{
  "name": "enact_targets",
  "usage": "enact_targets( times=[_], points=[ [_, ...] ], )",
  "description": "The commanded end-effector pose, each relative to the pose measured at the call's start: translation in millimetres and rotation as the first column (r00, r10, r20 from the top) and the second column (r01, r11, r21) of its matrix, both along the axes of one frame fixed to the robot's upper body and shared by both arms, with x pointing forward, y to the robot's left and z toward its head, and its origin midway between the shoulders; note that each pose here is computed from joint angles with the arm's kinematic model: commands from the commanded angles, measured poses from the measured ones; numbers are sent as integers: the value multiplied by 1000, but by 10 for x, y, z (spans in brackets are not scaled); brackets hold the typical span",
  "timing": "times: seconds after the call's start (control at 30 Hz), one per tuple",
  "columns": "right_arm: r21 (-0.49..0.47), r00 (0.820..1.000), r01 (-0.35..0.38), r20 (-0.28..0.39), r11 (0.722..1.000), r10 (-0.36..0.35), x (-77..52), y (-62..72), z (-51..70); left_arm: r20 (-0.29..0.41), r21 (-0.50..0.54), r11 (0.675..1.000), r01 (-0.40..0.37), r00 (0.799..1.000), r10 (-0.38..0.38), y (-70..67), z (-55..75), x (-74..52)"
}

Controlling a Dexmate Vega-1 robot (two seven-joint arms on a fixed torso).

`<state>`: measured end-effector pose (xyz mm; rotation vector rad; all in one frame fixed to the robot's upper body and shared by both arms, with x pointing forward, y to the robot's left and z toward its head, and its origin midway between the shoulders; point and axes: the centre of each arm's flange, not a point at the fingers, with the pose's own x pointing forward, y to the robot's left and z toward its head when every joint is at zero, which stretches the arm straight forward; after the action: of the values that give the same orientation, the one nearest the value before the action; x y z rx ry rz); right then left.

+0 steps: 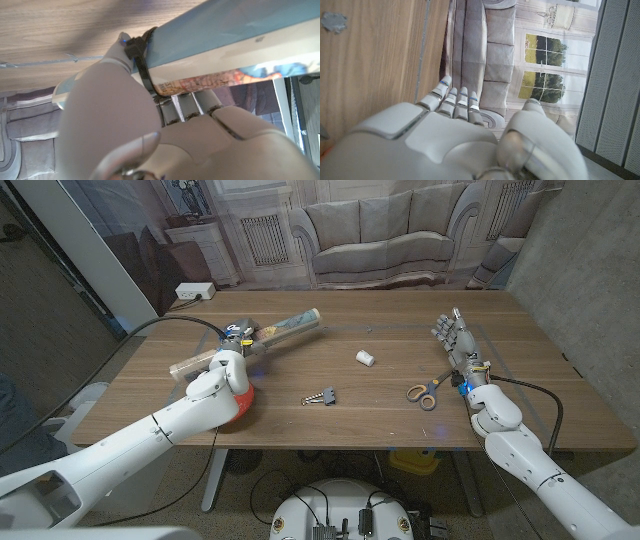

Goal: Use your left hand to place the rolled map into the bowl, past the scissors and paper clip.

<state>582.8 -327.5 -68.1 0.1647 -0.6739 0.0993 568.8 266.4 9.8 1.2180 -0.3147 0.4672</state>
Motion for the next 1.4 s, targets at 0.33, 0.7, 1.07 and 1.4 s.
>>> enact_targets(
  times=[0.33,0.7,1.07,1.4],
  points=[
    [0,1000,17,8,1000,-17,-94,-61,9,22,11,1000,-19,1000,18,13,-80,-305],
    [-1,1000,18,6,1000,-18,-100,-84,11,32,9,999,-31,999,31,8,-154,-418],
    [-10,1000,17,8,1000,-17,-98,-91,31,43,6,999,-41,998,40,40,-247,-512],
    [-6,1000,17,2,1000,-17,-92,-113,36,49,-3,998,-63,997,63,77,-320,-617]
  ],
)
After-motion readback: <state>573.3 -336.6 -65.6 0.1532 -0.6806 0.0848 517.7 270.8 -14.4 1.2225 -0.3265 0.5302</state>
